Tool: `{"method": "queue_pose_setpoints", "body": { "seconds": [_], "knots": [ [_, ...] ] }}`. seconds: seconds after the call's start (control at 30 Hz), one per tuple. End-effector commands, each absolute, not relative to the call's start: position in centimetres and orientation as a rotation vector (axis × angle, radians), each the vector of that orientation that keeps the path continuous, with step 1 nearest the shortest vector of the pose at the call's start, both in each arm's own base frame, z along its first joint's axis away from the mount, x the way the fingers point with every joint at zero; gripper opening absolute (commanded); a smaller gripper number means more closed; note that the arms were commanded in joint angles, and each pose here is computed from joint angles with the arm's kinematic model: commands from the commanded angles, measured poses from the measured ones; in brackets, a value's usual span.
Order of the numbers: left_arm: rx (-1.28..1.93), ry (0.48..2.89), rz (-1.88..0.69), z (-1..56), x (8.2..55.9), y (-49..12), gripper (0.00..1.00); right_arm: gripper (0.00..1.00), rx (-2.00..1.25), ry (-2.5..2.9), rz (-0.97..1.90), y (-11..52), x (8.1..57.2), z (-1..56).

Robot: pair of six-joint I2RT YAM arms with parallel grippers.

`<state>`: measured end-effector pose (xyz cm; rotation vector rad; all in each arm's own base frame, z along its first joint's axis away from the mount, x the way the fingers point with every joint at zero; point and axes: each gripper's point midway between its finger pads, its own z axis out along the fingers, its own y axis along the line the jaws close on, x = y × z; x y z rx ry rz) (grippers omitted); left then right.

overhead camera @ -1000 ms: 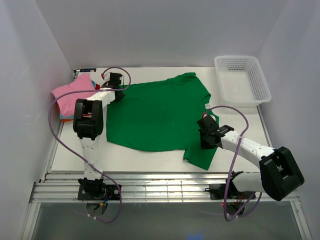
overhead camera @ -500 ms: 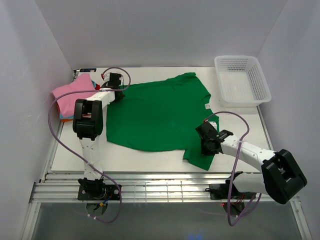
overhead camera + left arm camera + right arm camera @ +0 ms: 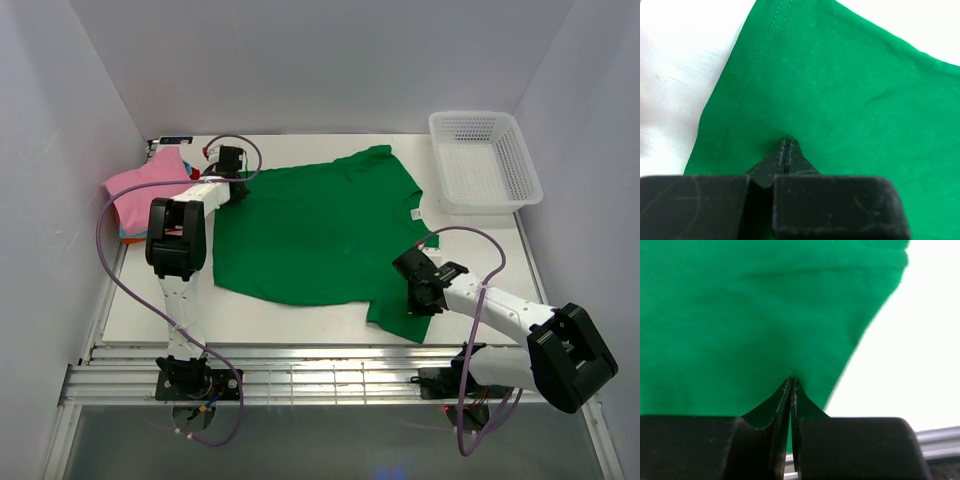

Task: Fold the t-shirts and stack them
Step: Flatten the tshirt out

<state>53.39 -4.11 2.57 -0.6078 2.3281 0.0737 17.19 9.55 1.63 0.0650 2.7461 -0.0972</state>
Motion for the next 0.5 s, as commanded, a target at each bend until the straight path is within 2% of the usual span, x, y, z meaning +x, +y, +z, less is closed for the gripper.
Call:
{"method": "queue_pose_setpoints", "body": {
  "seconds": [0.0, 0.47],
  "knots": [
    [-0.595, 2.335, 0.07, 4.0, 52.6, -4.0, 0.0, 0.08, 0.099, 2.762, -0.257, 7.6, 16.5, 2.4],
    [-0.607, 2.344, 0.065, 3.4, 52.9, -3.3, 0.0, 0.08, 0.078, 2.762, -0.444, 6.5, 17.6, 2.4]
  ]
}}
